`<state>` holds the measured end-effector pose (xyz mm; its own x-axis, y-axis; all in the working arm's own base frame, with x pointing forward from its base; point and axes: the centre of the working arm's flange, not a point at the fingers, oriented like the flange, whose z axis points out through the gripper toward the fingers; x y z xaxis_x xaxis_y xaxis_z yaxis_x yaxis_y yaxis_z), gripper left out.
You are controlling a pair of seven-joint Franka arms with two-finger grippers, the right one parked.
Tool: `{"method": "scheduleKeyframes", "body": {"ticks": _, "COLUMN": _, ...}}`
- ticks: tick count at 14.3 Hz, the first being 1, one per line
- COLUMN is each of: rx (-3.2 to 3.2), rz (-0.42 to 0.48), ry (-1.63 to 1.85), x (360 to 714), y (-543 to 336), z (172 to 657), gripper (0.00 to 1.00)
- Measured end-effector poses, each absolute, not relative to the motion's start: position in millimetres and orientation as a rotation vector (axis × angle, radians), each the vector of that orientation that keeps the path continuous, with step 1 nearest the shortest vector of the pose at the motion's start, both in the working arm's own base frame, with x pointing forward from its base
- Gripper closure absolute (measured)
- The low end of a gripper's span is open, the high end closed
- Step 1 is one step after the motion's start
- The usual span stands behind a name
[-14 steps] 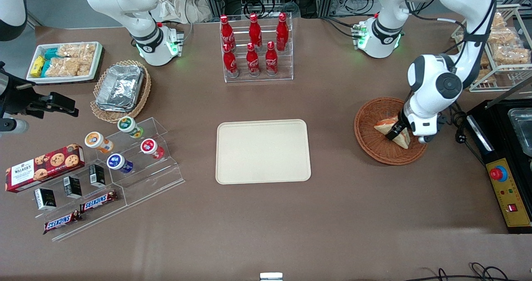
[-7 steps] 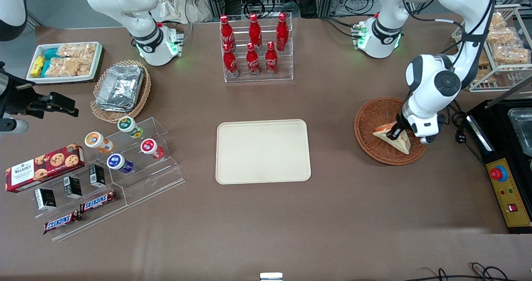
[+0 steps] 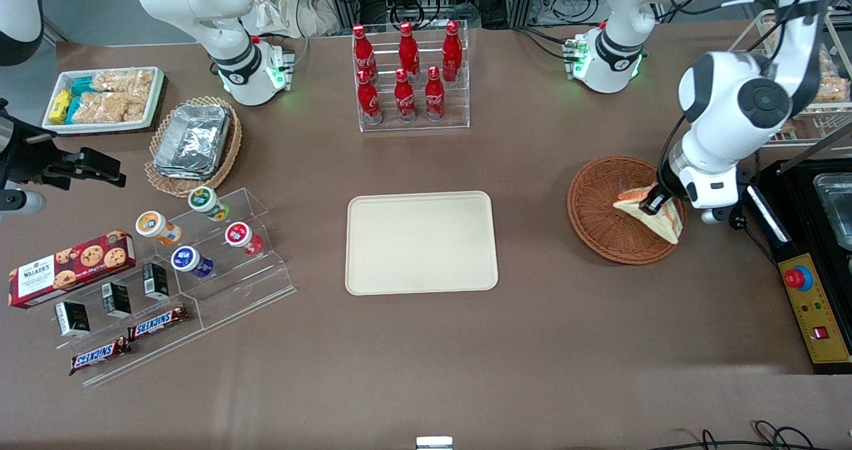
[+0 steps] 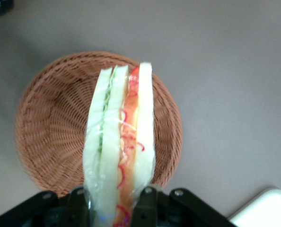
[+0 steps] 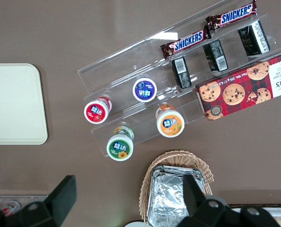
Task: Place sandwich from basket to tray
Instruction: 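Carry the sandwich over the beige tray and lower it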
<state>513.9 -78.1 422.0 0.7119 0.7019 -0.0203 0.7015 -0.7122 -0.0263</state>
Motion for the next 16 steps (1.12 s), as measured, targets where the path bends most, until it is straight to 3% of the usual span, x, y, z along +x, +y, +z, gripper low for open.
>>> {"method": "scheduleKeyframes", "body": {"ticks": 3, "rx": -3.003, "rz": 0.043, "ry": -0.847, "x": 522, "y": -151, "z": 492, "gripper": 0.75}}
{"method": "scheduleKeyframes", "body": {"ticks": 5, "rx": -3.042, "rz": 0.069, "ry": -0.667, "x": 513, "y": -212, "z": 486, "gripper": 0.75}}
{"method": "scheduleKeyframes", "body": {"ticks": 11, "rx": -3.026, "rz": 0.194, "ry": -0.146, "x": 472, "y": -351, "z": 377, "gripper": 0.75}}
{"method": "scheduleKeyframes", "body": {"ticks": 16, "rx": -3.098, "rz": 0.185, "ry": 0.022, "x": 462, "y": -405, "z": 298, "gripper": 0.75}}
